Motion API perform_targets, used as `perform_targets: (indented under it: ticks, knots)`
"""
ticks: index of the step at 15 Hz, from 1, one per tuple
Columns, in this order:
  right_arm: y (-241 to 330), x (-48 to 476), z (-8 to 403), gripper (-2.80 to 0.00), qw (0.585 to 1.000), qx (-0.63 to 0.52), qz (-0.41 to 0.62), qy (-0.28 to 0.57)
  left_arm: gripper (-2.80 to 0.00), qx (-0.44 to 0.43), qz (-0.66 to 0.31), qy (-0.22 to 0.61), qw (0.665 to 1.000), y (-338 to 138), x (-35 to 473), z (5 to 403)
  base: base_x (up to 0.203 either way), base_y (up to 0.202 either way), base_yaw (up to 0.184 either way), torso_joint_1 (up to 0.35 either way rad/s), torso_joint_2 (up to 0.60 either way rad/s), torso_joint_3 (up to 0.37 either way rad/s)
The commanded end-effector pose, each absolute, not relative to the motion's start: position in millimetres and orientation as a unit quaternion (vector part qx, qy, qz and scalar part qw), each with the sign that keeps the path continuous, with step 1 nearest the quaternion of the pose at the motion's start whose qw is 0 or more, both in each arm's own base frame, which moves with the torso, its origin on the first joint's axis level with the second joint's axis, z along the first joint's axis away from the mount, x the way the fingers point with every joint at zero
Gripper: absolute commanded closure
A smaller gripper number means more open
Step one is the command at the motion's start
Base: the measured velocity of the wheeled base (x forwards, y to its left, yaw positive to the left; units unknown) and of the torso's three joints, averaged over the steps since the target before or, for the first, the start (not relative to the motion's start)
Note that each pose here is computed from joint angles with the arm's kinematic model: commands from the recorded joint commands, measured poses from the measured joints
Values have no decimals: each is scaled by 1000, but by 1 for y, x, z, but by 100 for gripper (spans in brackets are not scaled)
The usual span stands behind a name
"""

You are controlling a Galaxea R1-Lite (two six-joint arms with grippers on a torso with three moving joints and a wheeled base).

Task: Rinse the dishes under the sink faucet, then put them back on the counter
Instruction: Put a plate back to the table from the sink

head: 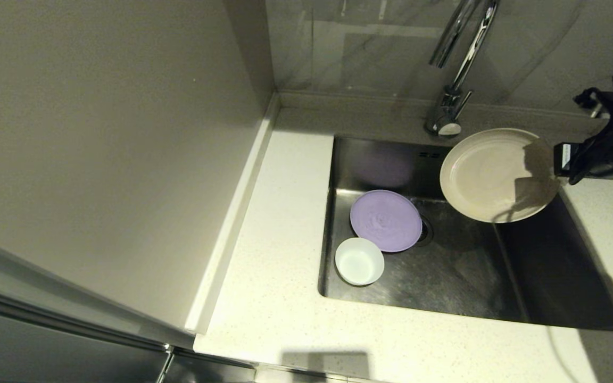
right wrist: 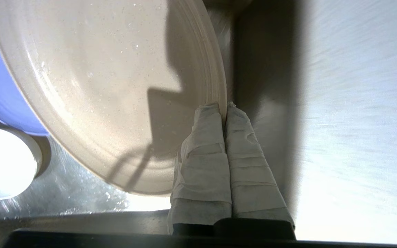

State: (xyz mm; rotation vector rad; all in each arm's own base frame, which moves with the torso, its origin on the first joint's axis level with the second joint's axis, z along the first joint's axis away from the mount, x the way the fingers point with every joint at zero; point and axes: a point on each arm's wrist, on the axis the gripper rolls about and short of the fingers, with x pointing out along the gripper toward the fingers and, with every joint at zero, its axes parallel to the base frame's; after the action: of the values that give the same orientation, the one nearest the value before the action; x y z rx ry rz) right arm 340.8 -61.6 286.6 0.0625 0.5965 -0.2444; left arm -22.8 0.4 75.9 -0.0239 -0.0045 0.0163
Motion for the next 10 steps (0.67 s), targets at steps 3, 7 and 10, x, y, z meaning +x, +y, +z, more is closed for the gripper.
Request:
perform_targets:
  ticks: [3,7,10]
  knots:
    - [-61,290,346,0,969,-2,-148,196,0,-12,8,-4,1000,0,-23,76,0,0,0,0,0,0]
    - [-60,274,376,0,978,-24,-181,105,0,-12,8,-4,1000,0,-23,76,0,0,0,0,0,0]
    - [-58,265,389,0,979,-45,-189,59,0,-12,8,-4,1000,0,-23,76,0,0,0,0,0,0]
